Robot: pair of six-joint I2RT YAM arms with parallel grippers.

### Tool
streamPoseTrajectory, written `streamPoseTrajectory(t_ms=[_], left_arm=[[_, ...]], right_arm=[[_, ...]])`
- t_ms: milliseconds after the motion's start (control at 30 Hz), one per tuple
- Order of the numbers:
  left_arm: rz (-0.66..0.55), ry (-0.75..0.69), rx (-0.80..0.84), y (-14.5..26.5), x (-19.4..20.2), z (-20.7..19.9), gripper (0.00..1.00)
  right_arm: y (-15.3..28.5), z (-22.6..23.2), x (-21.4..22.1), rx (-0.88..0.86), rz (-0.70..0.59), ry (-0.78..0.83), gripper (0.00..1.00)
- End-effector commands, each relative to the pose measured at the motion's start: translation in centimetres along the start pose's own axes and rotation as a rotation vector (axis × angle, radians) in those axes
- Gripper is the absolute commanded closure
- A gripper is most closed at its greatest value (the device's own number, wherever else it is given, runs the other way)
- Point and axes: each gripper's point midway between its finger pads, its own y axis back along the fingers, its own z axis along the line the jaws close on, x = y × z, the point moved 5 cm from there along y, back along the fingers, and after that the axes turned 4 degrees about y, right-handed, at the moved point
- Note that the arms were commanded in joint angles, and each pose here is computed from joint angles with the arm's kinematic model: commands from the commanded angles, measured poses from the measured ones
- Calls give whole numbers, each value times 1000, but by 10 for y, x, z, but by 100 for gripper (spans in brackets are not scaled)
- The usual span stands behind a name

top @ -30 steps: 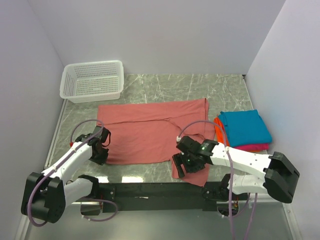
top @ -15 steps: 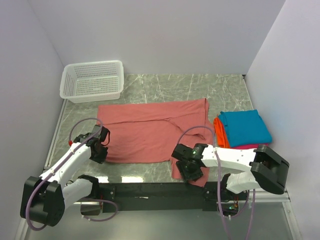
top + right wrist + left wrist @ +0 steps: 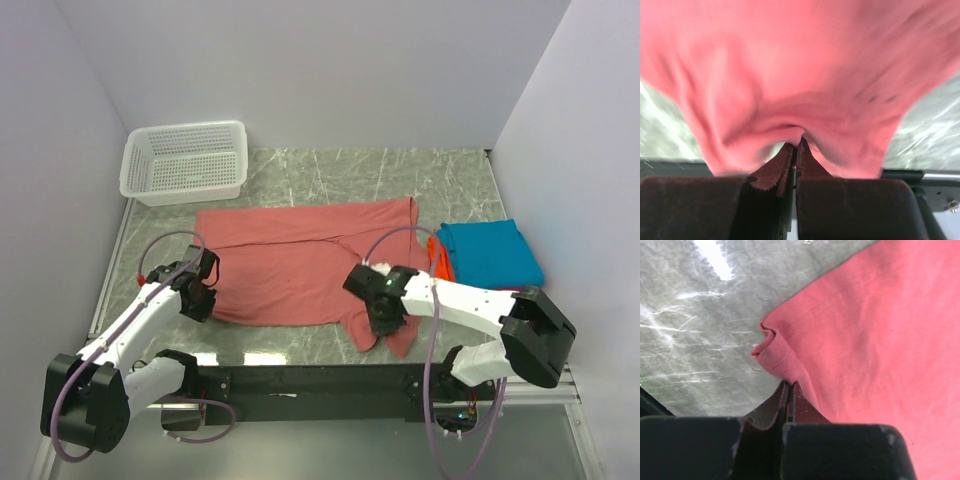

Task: Fold and stack the t-shirts
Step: Fold the tshirt

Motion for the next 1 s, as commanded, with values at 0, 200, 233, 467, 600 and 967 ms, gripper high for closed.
streamPoseTrajectory(t_ms=[0,200,233,467,600,967], left_arm=[[-1,0,76,10,-6,-21,99],[-10,-5,107,16,-14,-45,99],[-9,-7,111,16,-14,-48,99],[-26,1,115,18,-26,-65,99],[-35,1,144,21,-32,-79,99],[-89,-9,142,11,-51,-124,99]], right_arm=[[21,-22,-41,54,-157,-81,100],[49,-35,-84,44,-278,-81,100],[56,-38,-94,38,-299,-85,100],[77,-52,-144,79,-403,-90,100],[82,-59,-168,109,-420,-78,100],[77,-73,-222,143,-444,-106,100]])
